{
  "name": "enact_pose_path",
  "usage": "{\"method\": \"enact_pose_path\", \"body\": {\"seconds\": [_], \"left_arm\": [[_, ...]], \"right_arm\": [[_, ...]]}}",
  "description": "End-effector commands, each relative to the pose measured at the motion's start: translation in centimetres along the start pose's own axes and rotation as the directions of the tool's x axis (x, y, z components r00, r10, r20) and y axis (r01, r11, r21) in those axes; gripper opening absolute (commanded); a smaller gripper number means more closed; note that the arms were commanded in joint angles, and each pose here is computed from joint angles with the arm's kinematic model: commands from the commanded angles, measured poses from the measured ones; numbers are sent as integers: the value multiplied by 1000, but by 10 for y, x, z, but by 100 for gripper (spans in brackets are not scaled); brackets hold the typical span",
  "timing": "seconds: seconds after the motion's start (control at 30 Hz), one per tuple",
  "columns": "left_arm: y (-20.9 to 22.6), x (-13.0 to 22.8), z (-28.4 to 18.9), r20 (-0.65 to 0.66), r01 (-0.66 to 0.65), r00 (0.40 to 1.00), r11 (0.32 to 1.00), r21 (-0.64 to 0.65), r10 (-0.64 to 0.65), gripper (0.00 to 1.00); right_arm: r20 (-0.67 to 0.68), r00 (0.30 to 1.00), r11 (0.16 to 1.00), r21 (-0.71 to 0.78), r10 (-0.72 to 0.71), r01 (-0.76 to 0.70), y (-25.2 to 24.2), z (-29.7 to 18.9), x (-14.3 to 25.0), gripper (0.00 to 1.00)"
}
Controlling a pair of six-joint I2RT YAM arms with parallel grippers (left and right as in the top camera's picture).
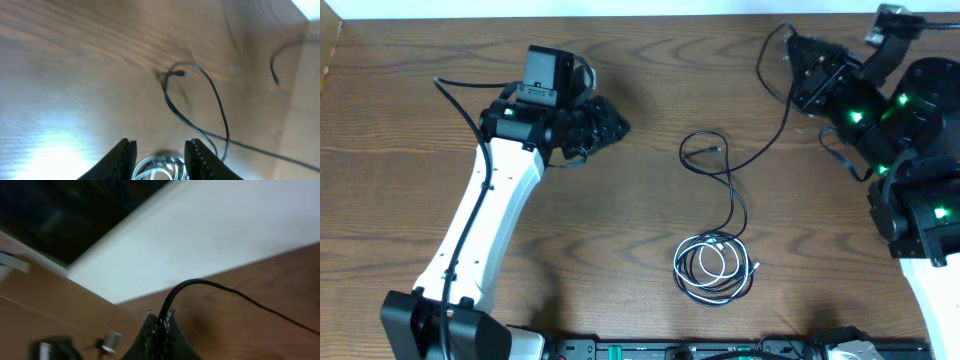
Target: Untangle cables
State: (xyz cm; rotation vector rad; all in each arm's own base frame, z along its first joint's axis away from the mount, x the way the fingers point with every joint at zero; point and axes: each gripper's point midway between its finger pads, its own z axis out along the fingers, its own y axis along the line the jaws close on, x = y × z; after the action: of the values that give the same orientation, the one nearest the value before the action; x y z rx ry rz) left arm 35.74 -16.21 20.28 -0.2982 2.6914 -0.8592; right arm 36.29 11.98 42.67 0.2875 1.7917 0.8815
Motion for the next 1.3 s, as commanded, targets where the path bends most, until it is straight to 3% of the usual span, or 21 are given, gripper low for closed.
{"method": "enact_pose_path", "body": {"seconds": [0.0, 0.1, 0.27, 0.67, 1.0, 1.27], "left_arm": [[-19, 29, 13, -114, -122, 985, 990, 77, 131, 41], [-27, 53, 24, -182, -227, 954, 970, 88, 239, 50], [-42, 91, 44, -271, -370, 879, 920, 130, 392, 56], [-52, 163, 100, -455, -462, 750, 872, 159, 480, 57], [-78, 148, 128, -335, -507, 762, 832, 225, 555, 57], [-83, 154, 145, -336, -491, 770, 840, 231, 543, 57]], "right_arm": [[35, 997, 998, -25, 66, -65, 11, -8, -12, 1], [40, 998, 999, -12, 49, -49, 8, -7, -12, 1], [90, 996, 992, 121, 16, -27, -18, -7, -18, 1], [119, 993, 978, 202, 21, -45, -36, -6, -21, 1], [120, 992, 978, 203, 27, -51, -36, -6, -21, 1], [110, 993, 974, 216, 43, -66, -40, -7, -17, 1]]}}
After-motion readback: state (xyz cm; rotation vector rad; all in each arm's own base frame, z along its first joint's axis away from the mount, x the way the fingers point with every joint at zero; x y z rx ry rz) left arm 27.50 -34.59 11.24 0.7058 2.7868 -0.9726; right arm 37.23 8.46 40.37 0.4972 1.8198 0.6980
